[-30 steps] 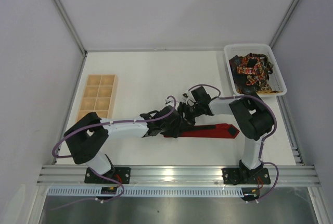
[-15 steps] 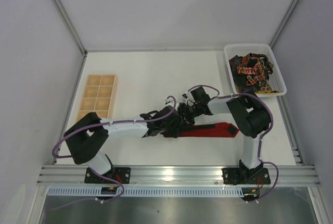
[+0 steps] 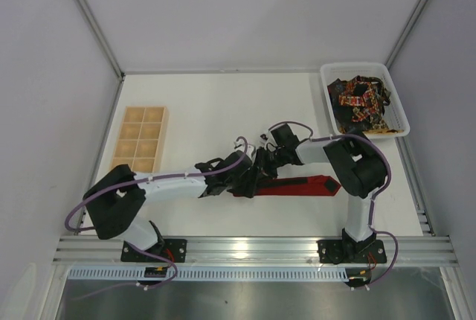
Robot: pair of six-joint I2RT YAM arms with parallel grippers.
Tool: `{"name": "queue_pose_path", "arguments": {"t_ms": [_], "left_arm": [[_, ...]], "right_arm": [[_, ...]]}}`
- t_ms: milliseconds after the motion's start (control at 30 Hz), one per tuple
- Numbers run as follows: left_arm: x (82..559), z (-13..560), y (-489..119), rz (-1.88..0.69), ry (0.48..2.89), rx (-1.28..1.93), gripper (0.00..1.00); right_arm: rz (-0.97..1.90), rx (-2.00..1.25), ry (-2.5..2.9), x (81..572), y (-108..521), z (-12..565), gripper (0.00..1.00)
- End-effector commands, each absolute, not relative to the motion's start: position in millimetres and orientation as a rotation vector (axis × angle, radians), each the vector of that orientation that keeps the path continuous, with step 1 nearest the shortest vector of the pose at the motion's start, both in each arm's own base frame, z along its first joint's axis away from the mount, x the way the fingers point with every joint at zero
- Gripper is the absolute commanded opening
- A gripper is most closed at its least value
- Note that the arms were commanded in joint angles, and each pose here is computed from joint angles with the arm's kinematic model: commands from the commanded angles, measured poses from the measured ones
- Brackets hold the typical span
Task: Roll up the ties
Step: Roll the tie
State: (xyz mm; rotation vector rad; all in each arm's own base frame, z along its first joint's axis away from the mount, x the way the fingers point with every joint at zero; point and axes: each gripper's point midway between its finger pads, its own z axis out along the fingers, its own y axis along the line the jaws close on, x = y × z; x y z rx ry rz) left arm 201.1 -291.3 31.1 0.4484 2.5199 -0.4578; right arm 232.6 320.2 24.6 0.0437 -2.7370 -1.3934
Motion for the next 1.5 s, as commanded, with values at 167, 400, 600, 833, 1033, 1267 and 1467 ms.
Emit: {"name": "queue_pose_path", "arguments": {"t_ms": [167, 400, 600, 833, 1033, 1267, 1467], "left_arm": [[195, 92, -290, -0.641, 2.421, 0.378, 0.73], [197, 111, -263, -0.859, 2.451, 0.189, 0.73], [195, 100, -248, -0.914, 2.542, 0.123, 0.71], [184, 76, -254, -1.059, 2.631, 0.051, 0.64], [180, 59, -251, -1.064, 2.681, 0.012, 0.60], [186, 42, -240, -1.017, 2.698, -0.030, 0.59], [189, 25, -239, -1.002, 2.732, -0.044, 0.55]], "right_arm": [[-1.370, 0.070, -2.927, 239, 326, 48, 0.00], [-1.346, 0.031, -2.966, 229, 329, 47, 0.00], [-1.348, 0.019, -2.980, 222, 331, 42, 0.00], [-1.325, 0.000, -3.025, 218, 327, 37, 0.00], [-1.336, -0.009, -3.004, 212, 326, 27, 0.00], [-1.358, -0.030, -2.969, 207, 322, 20, 0.00], [-1.376, -0.045, -2.963, 210, 316, 21, 0.00]]}}
